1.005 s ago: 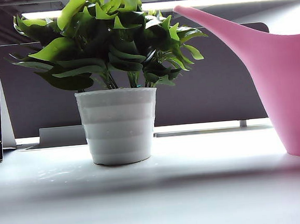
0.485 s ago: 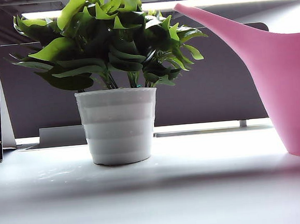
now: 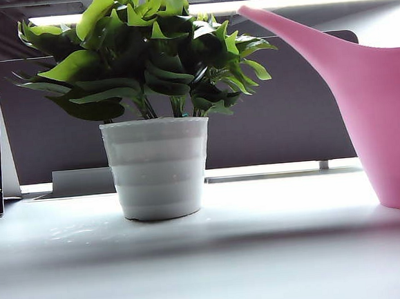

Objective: Pick up the watering can from the table, water the potted plant, and put the can back.

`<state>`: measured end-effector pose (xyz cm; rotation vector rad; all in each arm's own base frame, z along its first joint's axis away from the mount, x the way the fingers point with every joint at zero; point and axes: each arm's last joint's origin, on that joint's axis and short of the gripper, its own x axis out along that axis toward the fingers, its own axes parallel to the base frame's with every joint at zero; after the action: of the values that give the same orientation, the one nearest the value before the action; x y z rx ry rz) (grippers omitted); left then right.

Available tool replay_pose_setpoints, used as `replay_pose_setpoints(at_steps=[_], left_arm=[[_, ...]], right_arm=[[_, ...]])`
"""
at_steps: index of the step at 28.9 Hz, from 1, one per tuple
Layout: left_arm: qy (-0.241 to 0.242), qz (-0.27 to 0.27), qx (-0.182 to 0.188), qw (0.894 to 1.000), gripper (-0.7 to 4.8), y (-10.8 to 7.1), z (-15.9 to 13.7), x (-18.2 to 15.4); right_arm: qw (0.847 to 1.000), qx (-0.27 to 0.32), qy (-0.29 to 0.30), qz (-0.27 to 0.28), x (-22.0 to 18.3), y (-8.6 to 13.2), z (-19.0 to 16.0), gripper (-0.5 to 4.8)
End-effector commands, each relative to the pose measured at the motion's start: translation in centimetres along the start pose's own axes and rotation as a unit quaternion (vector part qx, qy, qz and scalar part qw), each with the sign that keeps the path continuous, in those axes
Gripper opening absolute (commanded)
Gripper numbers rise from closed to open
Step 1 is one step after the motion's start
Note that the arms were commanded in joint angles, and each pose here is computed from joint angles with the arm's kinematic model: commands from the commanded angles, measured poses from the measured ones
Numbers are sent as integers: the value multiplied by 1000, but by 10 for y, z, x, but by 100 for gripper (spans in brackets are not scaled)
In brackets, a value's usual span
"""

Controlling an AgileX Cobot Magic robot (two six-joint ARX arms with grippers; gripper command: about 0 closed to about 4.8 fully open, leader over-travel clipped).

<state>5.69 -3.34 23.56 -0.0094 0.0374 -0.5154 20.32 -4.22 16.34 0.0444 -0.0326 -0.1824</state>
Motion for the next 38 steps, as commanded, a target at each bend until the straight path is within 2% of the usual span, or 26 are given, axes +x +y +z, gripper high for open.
replay_pose_setpoints(at_steps=[1,3,18,30,34,38], left_arm=[[-7,-1,0,1000,-5,0,2,0],[-7,-1,0,1000,-5,0,2,0],[-7,-1,0,1000,-5,0,2,0],[-7,-1,0,1000,-5,0,2,0],[-7,-1,0,1000,-5,0,2,0],[-7,-1,0,1000,-5,0,2,0]], right_arm=[[1000,2,-15,3,0,0,3,164],[1000,2,-14,3,0,0,3,182],[1000,6,13,24,-22,1,-16,182],[1000,5,-18,25,-37,1,-18,183],[999,5,-27,25,-38,2,-15,209],[999,4,-38,26,-39,2,-11,212]])
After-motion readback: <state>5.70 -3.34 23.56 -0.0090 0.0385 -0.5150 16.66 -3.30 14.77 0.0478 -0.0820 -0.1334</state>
